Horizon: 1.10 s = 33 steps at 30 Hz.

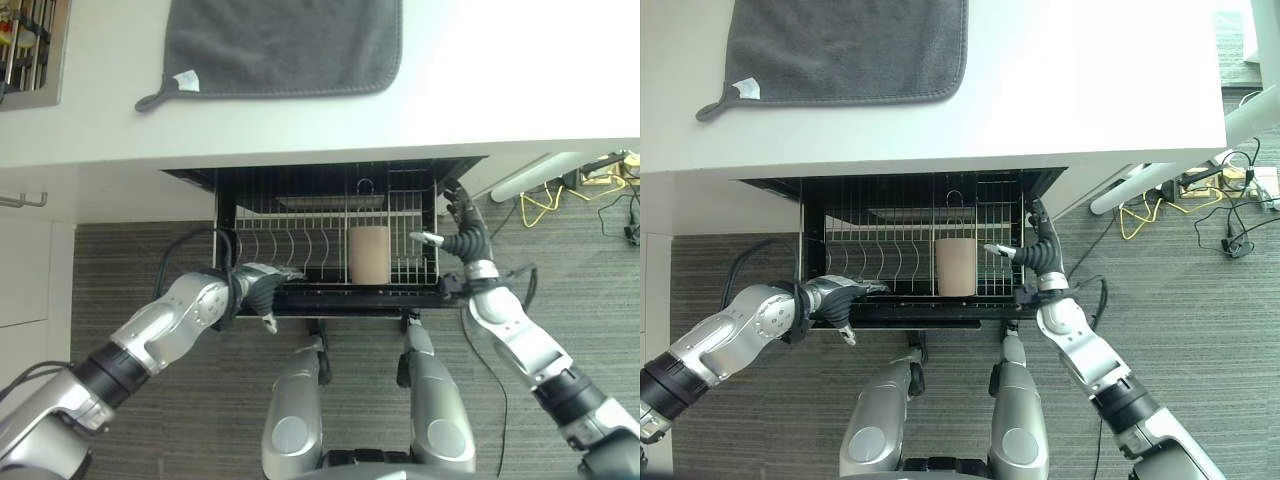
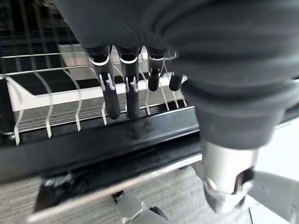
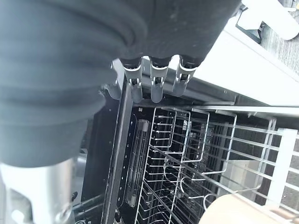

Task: Place the dishes in the dishwasher.

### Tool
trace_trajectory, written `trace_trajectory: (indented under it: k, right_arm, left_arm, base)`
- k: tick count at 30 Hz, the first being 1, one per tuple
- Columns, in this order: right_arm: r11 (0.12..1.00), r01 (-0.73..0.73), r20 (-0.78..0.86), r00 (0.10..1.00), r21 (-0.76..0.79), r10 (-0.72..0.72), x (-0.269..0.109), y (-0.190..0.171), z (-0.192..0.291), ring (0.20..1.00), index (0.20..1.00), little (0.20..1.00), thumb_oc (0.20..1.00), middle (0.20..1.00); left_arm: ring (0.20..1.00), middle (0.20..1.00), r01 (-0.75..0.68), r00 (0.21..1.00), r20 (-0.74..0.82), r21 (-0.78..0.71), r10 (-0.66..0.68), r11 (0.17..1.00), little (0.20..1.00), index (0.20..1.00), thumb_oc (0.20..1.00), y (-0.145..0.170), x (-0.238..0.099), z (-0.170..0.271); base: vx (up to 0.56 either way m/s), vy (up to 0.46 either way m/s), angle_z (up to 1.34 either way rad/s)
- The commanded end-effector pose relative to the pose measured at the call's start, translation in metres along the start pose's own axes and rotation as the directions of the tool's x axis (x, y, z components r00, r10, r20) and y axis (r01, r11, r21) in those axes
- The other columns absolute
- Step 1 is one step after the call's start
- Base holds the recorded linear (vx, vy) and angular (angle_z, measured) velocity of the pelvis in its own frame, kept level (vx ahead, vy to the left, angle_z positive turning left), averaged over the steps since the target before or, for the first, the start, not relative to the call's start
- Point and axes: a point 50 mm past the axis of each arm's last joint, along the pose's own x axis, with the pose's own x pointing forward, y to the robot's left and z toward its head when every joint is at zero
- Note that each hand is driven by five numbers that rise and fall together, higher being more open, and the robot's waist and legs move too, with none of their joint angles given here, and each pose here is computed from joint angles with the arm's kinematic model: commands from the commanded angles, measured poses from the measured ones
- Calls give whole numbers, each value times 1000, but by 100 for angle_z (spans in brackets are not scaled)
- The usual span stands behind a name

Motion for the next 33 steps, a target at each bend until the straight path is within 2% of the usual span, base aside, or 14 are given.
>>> trace_trajectory:
  k: [1,6,10,16,18,21,22,24,25,26,28,29,33]
  right_arm:
    - [995,-44,122,992,84,33,-12,-13,24,1000,1000,1000,1000,1000]
    - [992,-72,83,994,100,63,-30,-17,16,1000,1000,1000,1000,1000]
    - [988,-99,22,995,121,97,-47,-22,7,1000,1000,1000,1000,1000]
    - [976,-102,12,995,194,102,-57,-23,4,1000,1000,1000,1000,1000]
    - [969,-101,54,994,225,91,-54,-21,9,1000,1000,1000,1000,1000]
    - [964,-109,115,990,243,82,-47,-18,18,1000,1000,1000,1000,1000]
    - [961,-111,165,984,253,70,-44,-17,27,1000,1000,1000,1000,1000]
    - [956,-114,196,979,271,61,-42,-18,32,1000,1000,1000,1000,1000]
    - [954,-110,257,966,278,36,-39,-19,41,1000,1000,1000,1000,1000]
    - [955,-111,320,947,273,19,-37,-18,51,1000,1000,1000,1000,1000]
    - [957,-116,356,934,266,14,-35,-18,58,1000,1000,1000,1000,1000]
    - [964,-124,400,916,237,19,-32,-19,66,1000,1000,1000,1000,1000]
    - [958,-155,446,894,241,32,-24,-19,76,1000,1000,1000,1000,1000]
  left_arm:
    - [1000,1000,-155,987,-54,-28,154,988,1000,1000,1000,-6,-21,-9]
    - [1000,1000,-281,958,-97,-129,270,951,1000,1000,1000,-16,-30,-15]
    - [1000,1000,-458,889,-135,-257,438,851,1000,1000,1000,-19,-43,-19]
    - [1000,1000,-592,752,-121,-556,649,583,1000,1000,1000,-16,-49,-7]
    - [1000,1000,-610,654,-114,-663,748,433,1000,1000,1000,-8,-51,-1]
    - [1000,1000,-593,550,-108,-749,828,296,1000,1000,1000,2,-54,7]
    - [1000,1000,-558,482,-86,-797,872,230,1000,1000,1000,10,-56,13]
    - [1000,1000,-522,445,-66,-830,893,198,1000,1000,1000,15,-57,16]
    - [1000,1000,-455,409,-43,-876,912,162,1000,1000,1000,22,-56,21]
    - [1000,1000,-371,331,-42,-924,943,90,1000,1000,1000,32,-58,26]
    - [1000,1000,-332,276,-35,-941,961,61,1000,1000,1000,39,-61,30]
    - [1000,1000,-292,209,-19,-955,978,44,1000,1000,1000,49,-64,35]
    - [1000,1000,-267,150,0,-963,989,40,1000,1000,1000,61,-65,42]
  base:
    - [61,-4,-4]
    - [96,13,-7]
    - [119,19,-6]
    - [105,6,1]
    - [78,14,11]
    - [56,11,2]
    - [0,0,0]
    - [0,0,0]
    - [0,0,0]
    - [0,0,0]
    - [-4,-15,-2]
    - [-14,-35,-5]
    - [-19,-38,-2]
